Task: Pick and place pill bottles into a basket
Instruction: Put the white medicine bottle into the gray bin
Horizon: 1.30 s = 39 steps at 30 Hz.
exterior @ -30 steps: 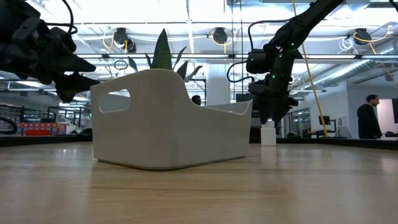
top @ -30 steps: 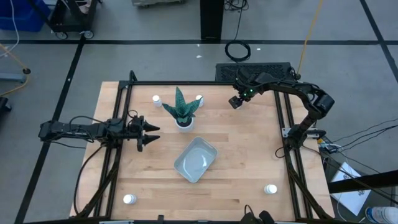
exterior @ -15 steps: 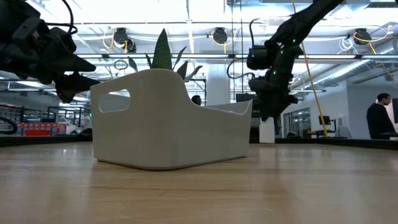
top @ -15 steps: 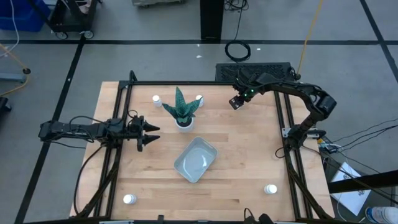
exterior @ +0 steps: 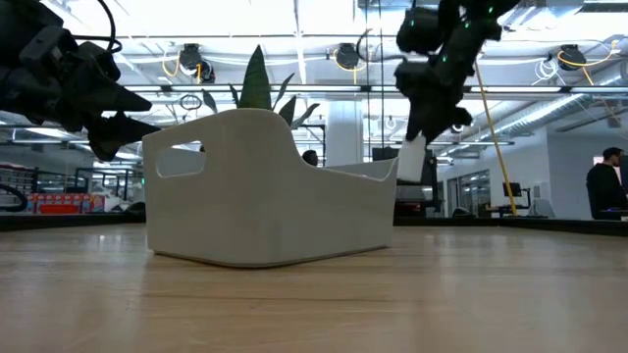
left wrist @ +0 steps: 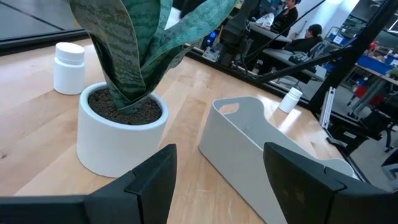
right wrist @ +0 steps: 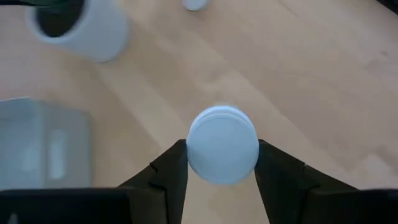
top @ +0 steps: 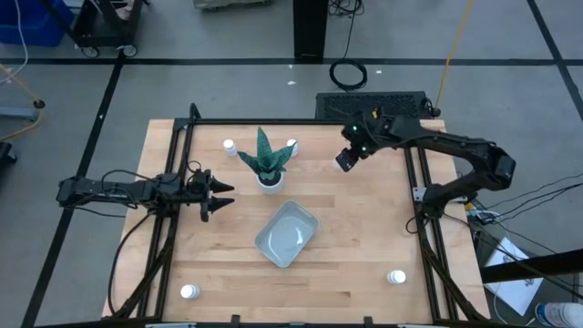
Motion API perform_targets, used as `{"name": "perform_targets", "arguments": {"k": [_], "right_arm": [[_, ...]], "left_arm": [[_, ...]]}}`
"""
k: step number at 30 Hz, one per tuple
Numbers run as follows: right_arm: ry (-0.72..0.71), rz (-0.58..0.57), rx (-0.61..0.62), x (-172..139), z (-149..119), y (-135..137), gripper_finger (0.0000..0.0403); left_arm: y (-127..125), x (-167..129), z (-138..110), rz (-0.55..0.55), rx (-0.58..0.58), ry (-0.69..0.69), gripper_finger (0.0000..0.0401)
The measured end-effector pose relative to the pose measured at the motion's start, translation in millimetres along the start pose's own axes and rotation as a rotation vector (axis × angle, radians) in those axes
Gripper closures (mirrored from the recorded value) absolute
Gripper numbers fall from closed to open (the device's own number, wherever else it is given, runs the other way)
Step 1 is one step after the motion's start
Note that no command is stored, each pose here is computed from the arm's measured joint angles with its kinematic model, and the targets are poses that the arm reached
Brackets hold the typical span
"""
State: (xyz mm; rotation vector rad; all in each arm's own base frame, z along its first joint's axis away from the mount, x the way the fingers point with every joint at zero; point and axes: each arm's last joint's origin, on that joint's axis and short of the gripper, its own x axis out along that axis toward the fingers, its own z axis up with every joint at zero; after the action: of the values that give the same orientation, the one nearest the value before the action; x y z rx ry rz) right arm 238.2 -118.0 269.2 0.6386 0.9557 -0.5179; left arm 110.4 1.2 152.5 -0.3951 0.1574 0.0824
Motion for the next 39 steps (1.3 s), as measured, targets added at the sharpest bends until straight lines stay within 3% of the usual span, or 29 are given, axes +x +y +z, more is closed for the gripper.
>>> {"name": "perform_targets", "arguments": {"k": [9,17,24,31,39], "right_arm": [[-0.105,0.151,-0.031,-25,-2,49,0.0255],[-0.209,0.298,-0.193,-73,3,99,0.0255],[-0.197,0.418,-0.352,-94,-26,132,0.0255],[-0.235,0.504,-0.459,-107,-57,165,0.0255],[-0.312,0.621,-0.451,-100,-54,198,0.0255]], "left_arm": [[0,0,0,0.000,0.000,0.000,0.0155],[0,0,0,0.000,0.000,0.000,0.0155],[0,0,0,0.000,0.000,0.000,0.0155],[0,0,0,-0.002,0.000,-0.004,0.0155],[0,0,1,-0.002,0.000,-0.006,0.0155]]}}
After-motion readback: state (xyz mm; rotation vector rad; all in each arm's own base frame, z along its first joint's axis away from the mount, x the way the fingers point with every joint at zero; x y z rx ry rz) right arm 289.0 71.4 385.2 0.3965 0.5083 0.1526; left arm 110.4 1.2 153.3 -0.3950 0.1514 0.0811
